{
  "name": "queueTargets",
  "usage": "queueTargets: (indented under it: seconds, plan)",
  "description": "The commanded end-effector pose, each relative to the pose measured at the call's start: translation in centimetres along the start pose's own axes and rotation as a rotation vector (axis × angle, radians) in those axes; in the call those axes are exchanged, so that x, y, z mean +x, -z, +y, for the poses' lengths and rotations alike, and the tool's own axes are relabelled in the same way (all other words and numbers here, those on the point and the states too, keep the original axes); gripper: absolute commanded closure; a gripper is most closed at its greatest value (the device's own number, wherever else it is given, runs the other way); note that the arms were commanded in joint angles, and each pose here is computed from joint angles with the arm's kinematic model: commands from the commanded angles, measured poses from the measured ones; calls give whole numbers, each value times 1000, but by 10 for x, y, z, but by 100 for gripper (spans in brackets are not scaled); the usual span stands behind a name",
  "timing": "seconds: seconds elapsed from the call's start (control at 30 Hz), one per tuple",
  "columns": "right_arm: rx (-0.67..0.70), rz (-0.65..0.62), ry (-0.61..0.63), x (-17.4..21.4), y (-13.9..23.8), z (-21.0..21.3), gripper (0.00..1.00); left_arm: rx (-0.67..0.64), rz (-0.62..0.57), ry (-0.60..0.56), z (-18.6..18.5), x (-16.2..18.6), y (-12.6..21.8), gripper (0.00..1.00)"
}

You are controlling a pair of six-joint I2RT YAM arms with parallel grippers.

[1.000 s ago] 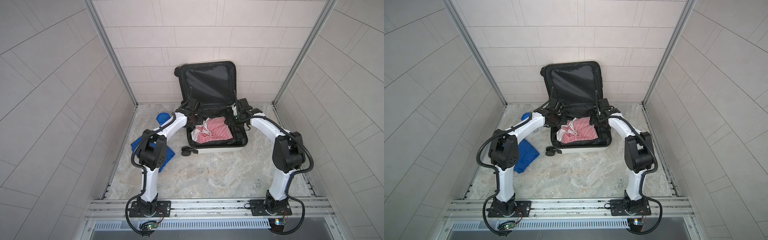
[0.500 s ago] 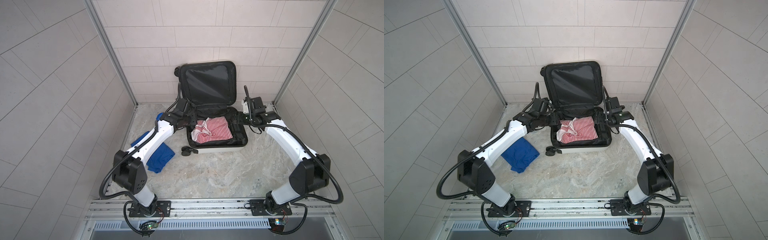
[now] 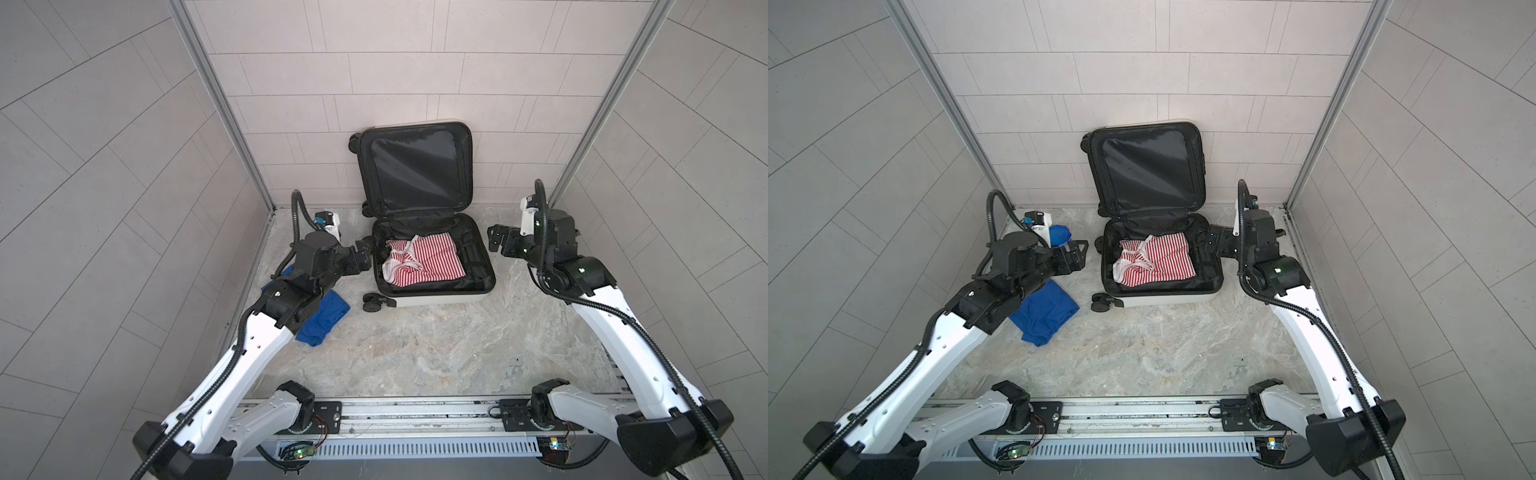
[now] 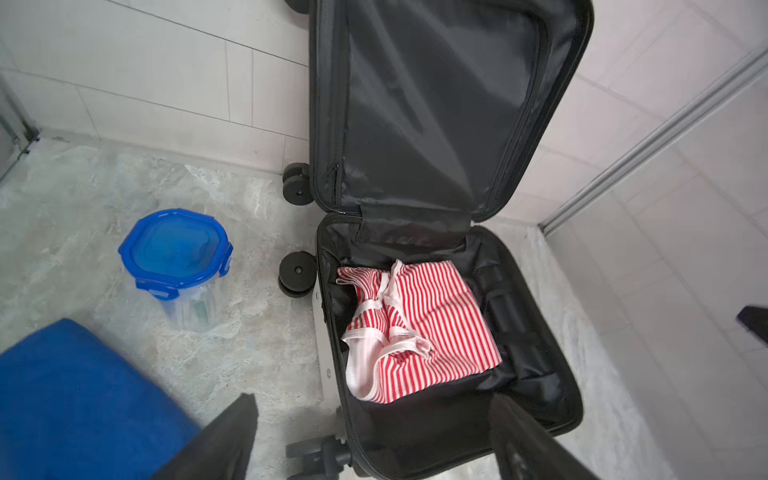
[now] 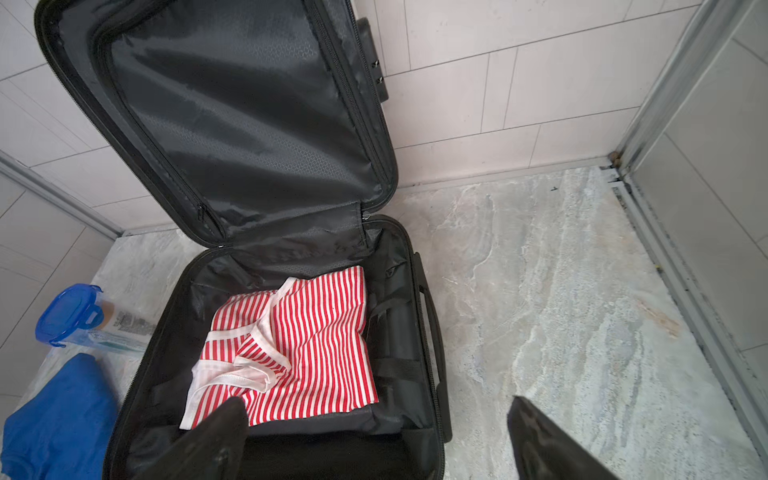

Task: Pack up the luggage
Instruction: 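Raise both grippers away from the suitcase toward the robot, then lower the left gripper onto the blue cloth's edge while the right gripper waits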

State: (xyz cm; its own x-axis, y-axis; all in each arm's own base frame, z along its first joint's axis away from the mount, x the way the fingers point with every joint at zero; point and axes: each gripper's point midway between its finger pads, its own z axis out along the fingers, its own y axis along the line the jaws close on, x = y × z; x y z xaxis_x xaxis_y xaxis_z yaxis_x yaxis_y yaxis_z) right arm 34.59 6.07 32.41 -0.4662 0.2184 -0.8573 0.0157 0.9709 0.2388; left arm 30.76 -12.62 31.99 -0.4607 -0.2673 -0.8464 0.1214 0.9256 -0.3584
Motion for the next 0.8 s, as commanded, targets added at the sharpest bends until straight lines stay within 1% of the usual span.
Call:
queueTargets:
  seconds: [0.0,0.07,0.13,0.23,0.3,0.47,0.63,0.7,0.77]
  plan:
    - [5,-62,-25,-13,13,-2,0,-91,-9,16,21,7,7,0]
    - [14,-30,-34,-5,14,-5,0,-105,12,11,26,14,12,0]
    - [29,3,-54,6,15,-10,1,-147,29,11,37,22,16,1]
    - [49,68,-61,26,14,-18,1,-226,86,9,55,40,24,7]
    - [37,106,-60,40,12,-18,1,-269,133,9,66,55,26,10]
    - [-68,161,-76,73,10,-7,1,-334,258,46,87,105,20,19]
    - [-188,242,-116,106,8,13,6,-381,347,122,104,153,11,31]
    - [-220,277,-111,121,7,23,7,-382,376,170,108,174,4,34]
    - [-239,307,-77,137,8,35,7,-404,409,198,116,196,-1,35]
